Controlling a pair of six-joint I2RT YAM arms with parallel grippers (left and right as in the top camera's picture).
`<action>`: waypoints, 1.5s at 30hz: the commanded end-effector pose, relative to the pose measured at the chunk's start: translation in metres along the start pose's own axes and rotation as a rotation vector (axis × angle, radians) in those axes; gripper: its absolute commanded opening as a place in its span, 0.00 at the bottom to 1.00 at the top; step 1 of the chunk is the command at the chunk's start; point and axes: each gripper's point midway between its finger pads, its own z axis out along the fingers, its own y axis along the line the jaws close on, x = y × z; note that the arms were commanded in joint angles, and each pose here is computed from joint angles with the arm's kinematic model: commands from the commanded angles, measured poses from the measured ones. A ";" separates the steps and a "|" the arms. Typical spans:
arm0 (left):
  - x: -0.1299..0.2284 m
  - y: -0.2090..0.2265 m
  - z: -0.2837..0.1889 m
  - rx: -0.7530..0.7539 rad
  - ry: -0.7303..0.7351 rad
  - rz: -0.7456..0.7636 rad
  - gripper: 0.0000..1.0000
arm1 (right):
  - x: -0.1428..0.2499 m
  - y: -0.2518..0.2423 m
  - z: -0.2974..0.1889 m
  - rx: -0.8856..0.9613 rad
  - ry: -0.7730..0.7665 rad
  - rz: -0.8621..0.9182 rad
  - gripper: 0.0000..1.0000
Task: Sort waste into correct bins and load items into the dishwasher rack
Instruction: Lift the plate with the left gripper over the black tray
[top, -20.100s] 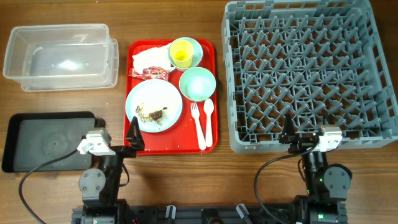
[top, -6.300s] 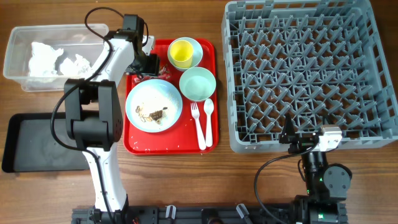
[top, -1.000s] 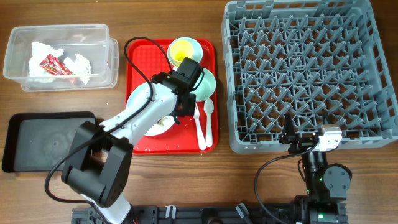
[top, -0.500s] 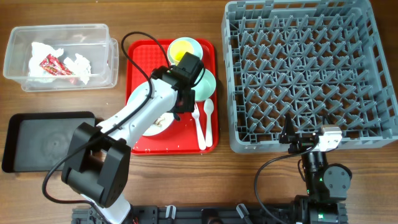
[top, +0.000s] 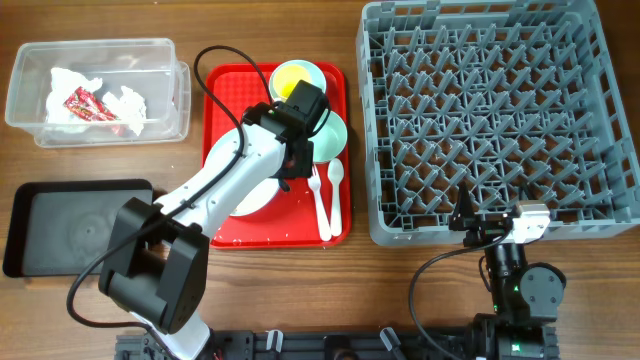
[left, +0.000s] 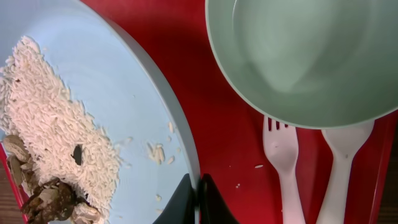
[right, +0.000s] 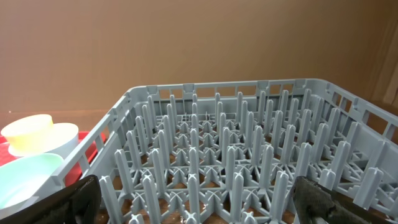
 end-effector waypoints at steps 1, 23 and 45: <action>-0.012 0.006 -0.015 -0.039 -0.065 0.015 0.04 | -0.002 0.001 0.000 -0.008 -0.008 0.013 1.00; 0.000 0.009 -0.022 -0.162 -0.074 0.083 0.04 | -0.002 0.001 0.000 -0.008 -0.008 0.013 1.00; -0.010 0.048 -0.071 -0.343 -0.111 -0.105 0.04 | -0.002 0.001 0.000 -0.008 -0.008 0.013 1.00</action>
